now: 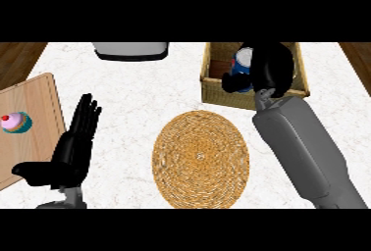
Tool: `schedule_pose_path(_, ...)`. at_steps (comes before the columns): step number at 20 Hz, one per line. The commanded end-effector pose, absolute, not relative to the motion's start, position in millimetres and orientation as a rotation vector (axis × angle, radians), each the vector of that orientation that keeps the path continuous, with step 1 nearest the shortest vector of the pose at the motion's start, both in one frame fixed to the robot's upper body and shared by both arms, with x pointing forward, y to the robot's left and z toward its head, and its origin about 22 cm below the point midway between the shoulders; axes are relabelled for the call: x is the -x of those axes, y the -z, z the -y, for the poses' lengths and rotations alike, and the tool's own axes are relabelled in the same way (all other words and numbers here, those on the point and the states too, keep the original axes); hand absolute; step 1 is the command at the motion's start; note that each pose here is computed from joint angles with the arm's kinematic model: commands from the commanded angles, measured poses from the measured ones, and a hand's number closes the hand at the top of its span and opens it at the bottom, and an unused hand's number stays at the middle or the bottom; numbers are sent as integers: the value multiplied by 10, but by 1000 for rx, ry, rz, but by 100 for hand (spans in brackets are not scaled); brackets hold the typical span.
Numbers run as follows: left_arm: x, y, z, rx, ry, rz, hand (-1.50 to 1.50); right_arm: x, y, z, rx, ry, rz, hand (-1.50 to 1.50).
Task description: Pick the can from the placemat and place it in the basket
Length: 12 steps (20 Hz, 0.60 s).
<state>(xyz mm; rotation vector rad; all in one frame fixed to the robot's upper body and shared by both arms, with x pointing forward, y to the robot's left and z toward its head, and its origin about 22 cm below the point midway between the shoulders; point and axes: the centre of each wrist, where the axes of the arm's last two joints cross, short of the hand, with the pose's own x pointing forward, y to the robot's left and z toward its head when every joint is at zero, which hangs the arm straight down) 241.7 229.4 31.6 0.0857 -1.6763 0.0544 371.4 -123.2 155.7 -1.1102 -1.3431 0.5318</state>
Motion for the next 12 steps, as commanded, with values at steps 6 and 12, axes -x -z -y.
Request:
schedule_pose_path(6, -2427, -295, -2466, -102, -50, 1661, 0, -3801, -1260, 1688, 1099, -449, 1300, 150)
schedule_pose_path(12, -2416, -265, -2218, -86, -54, 1668, 0, -3727, -1047, 1792, 1078, -455, 1260, -150)
